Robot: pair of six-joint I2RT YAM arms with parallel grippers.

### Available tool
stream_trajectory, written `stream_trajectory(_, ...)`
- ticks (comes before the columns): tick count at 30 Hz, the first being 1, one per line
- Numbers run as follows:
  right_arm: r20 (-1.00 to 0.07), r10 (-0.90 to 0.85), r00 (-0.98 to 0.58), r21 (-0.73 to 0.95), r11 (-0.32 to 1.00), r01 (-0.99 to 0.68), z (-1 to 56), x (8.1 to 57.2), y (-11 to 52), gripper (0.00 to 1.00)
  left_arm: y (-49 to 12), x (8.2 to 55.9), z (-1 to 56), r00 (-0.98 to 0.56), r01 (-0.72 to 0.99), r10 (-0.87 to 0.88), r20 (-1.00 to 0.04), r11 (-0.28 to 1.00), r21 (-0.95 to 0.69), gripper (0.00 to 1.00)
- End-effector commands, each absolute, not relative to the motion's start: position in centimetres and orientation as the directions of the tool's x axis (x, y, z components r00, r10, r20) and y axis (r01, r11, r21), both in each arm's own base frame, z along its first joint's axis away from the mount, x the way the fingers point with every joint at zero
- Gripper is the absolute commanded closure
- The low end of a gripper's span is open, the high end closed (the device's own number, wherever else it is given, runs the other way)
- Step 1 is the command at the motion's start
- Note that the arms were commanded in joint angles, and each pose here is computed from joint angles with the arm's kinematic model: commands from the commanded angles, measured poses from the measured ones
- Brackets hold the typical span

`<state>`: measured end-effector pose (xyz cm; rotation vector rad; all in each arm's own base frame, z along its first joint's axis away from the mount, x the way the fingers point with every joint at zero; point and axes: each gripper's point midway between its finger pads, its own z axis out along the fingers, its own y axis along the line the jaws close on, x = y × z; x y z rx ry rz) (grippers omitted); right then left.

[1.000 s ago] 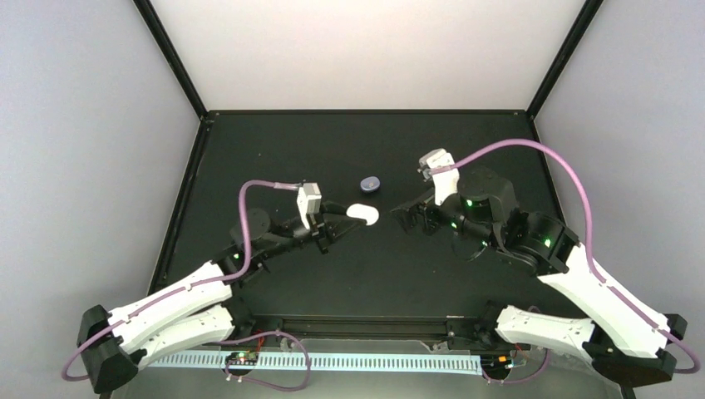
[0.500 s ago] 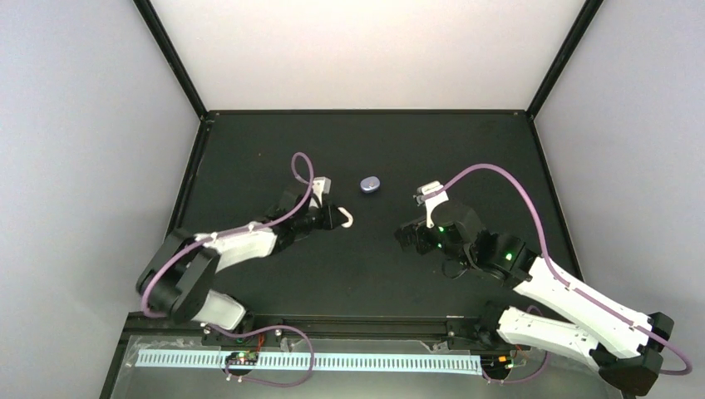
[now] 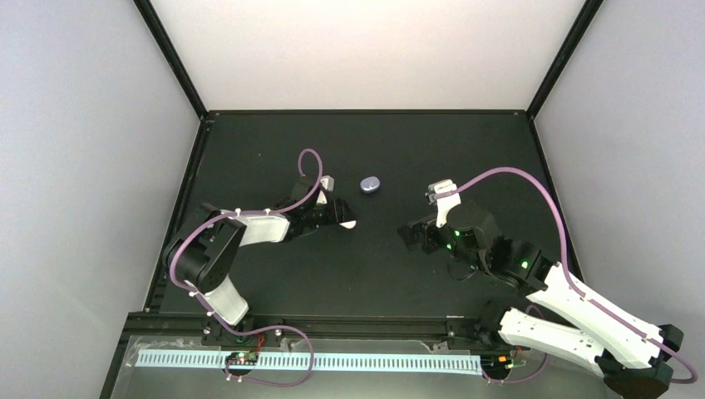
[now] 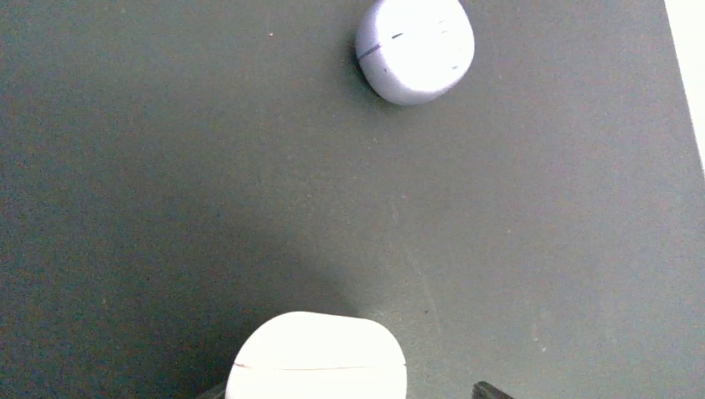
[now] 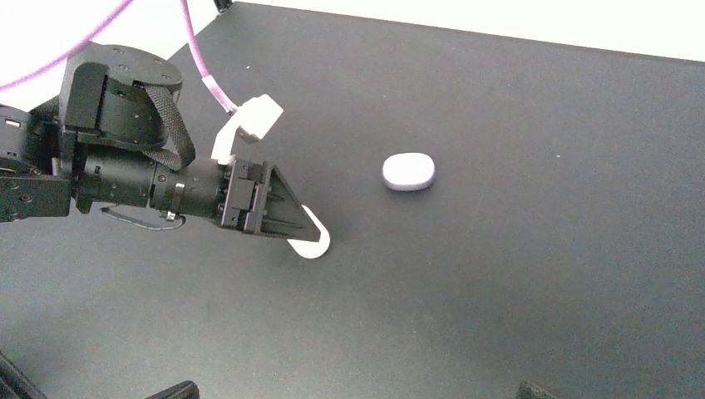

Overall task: Insert the wireless bluetooth earbuds into the charging case
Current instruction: Place the charging case at the center of the board, then reset both arms

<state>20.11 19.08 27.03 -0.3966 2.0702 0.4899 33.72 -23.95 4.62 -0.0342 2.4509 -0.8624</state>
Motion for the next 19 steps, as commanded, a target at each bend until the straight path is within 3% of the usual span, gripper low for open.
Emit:
stream_trajectory(1, -0.881, -0.045, -0.471, 0.192, 0.876, -0.442, 28.9, 20.4, 18.4, 0.0, -22.1, 33.3, 3.2, -0.865, 0.072, -0.209, -0.456, 0.848, -0.525, 0.17)
stream_trajectory(2, -0.882, -0.043, -0.468, 0.191, 0.877, -0.441, 29.1, 20.4, 18.3, 0.0, -21.7, 33.2, 3.3, -0.864, 0.059, -0.214, -0.456, 0.856, -0.513, 0.03)
stream_trajectory(3, -0.885, -0.042, -0.464, 0.189, 0.878, -0.44, 29.2, 20.4, 18.2, 0.0, -21.2, 33.0, 3.6, -0.86, 0.046, -0.22, -0.46, 0.865, -0.5, 0.02)
stream_trajectory(11, -0.913, 0.039, -0.407, 0.183, 0.929, -0.322, 30.7, 21.5, 15.9, 0.0, -16.2, 30.9, 11.2, -0.776, -0.069, -0.311, -0.548, 0.906, -0.417, 0.01)
stream_trajectory(19, -0.939, 0.136, -0.317, 0.217, 0.947, -0.236, 32.0, 21.9, 13.4, 0.0, -13.4, 28.5, 17.8, -0.656, -0.039, -0.352, -0.668, 0.899, -0.436, 0.01)
